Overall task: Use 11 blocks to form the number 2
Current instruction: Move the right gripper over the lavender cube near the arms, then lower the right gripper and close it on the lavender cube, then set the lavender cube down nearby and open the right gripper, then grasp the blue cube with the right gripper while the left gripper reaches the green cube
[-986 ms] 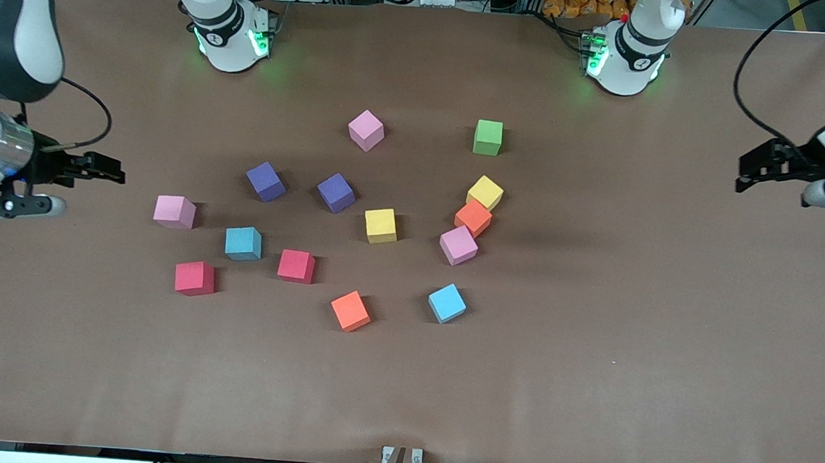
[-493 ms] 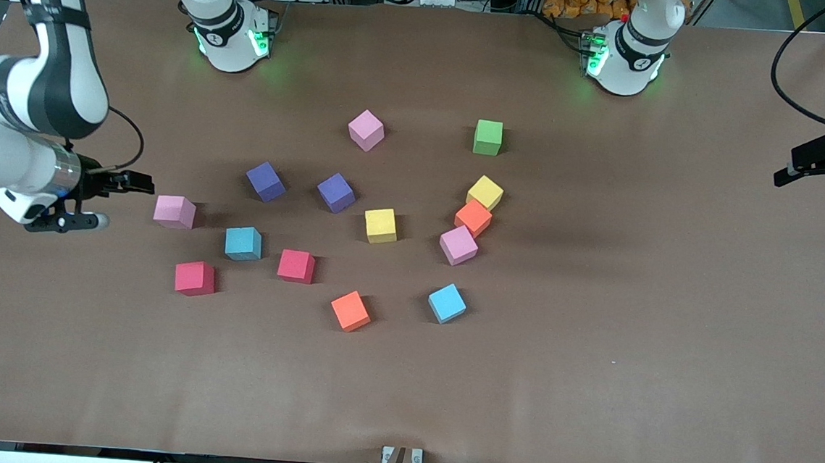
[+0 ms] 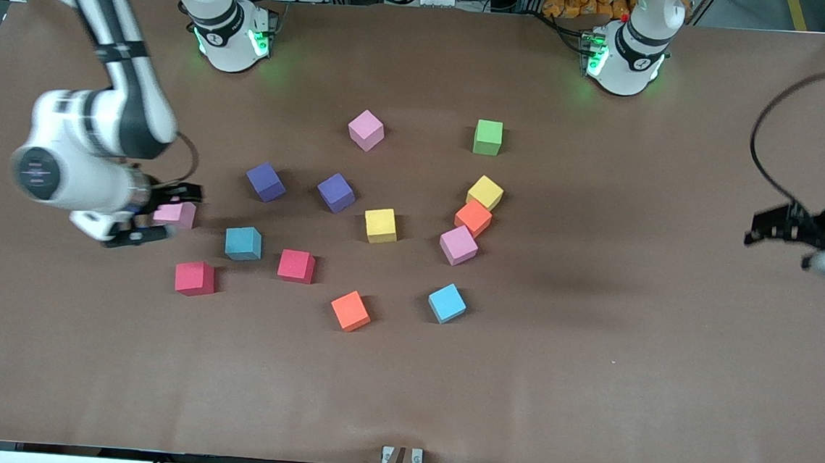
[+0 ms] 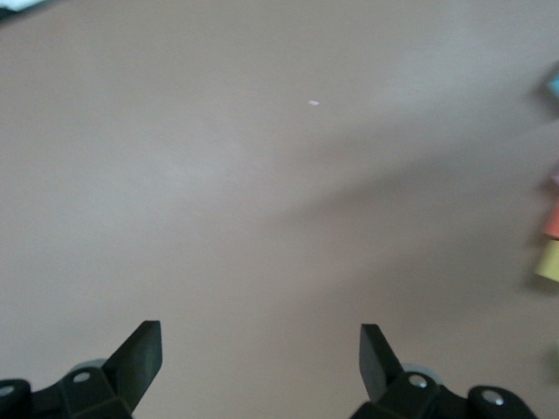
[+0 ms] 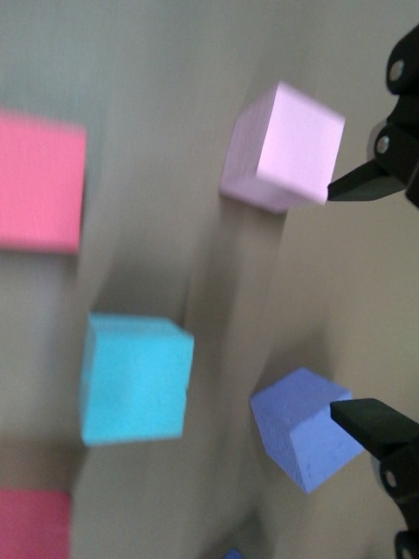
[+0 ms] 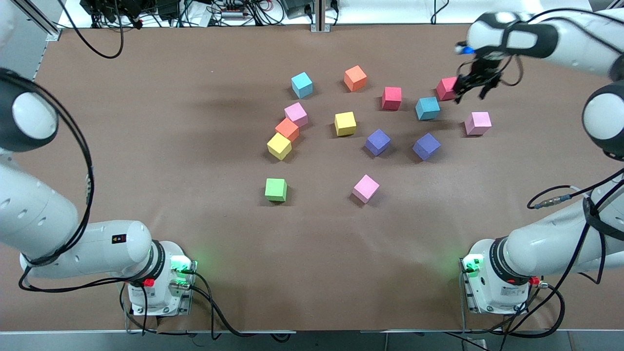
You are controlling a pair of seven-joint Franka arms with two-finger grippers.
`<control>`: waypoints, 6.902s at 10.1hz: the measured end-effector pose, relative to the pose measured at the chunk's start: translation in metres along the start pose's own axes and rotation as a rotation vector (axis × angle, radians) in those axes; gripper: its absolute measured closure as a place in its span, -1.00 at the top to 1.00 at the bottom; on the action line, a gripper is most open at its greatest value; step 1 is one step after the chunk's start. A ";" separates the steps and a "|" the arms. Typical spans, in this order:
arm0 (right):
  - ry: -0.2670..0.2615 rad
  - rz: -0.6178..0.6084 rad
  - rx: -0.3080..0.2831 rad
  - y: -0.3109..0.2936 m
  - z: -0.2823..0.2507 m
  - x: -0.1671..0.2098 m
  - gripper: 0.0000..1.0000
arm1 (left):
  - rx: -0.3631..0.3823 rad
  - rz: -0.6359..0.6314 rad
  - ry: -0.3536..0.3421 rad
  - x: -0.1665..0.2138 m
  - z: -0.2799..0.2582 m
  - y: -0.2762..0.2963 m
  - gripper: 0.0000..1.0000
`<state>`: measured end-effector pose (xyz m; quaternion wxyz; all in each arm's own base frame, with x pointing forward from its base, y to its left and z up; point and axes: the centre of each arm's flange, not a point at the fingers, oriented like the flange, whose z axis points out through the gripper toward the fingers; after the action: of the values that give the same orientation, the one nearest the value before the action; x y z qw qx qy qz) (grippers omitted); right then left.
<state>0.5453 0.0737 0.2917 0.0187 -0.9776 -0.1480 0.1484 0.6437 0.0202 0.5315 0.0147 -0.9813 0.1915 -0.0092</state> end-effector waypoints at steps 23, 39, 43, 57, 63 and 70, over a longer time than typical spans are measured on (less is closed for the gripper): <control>0.047 -0.427 -0.186 -0.399 0.161 -0.124 0.41 | 0.067 0.041 0.075 0.018 -0.022 0.009 1.00; -0.038 -1.031 -0.300 -0.321 0.153 -0.153 0.12 | 0.036 0.010 0.025 -0.028 -0.077 0.012 1.00; -0.026 -1.061 -0.297 -0.315 0.162 -0.160 0.12 | 0.018 0.010 -0.022 -0.041 -0.086 0.019 1.00; -0.030 -1.066 -0.303 -0.321 0.128 -0.172 1.00 | -0.012 -0.028 -0.086 -0.036 -0.083 0.061 1.00; 0.053 -0.698 -0.215 -0.190 0.042 -0.097 1.00 | -0.121 0.012 -0.165 -0.026 -0.047 0.102 1.00; 0.100 -0.334 -0.169 -0.104 0.079 -0.046 1.00 | -0.124 -0.019 -0.180 -0.024 0.103 0.245 1.00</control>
<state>0.4504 0.1586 0.2382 -0.0319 -0.9438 -0.3189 0.0813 0.5322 -0.1954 0.4207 -0.0290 -0.9790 0.1803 0.0906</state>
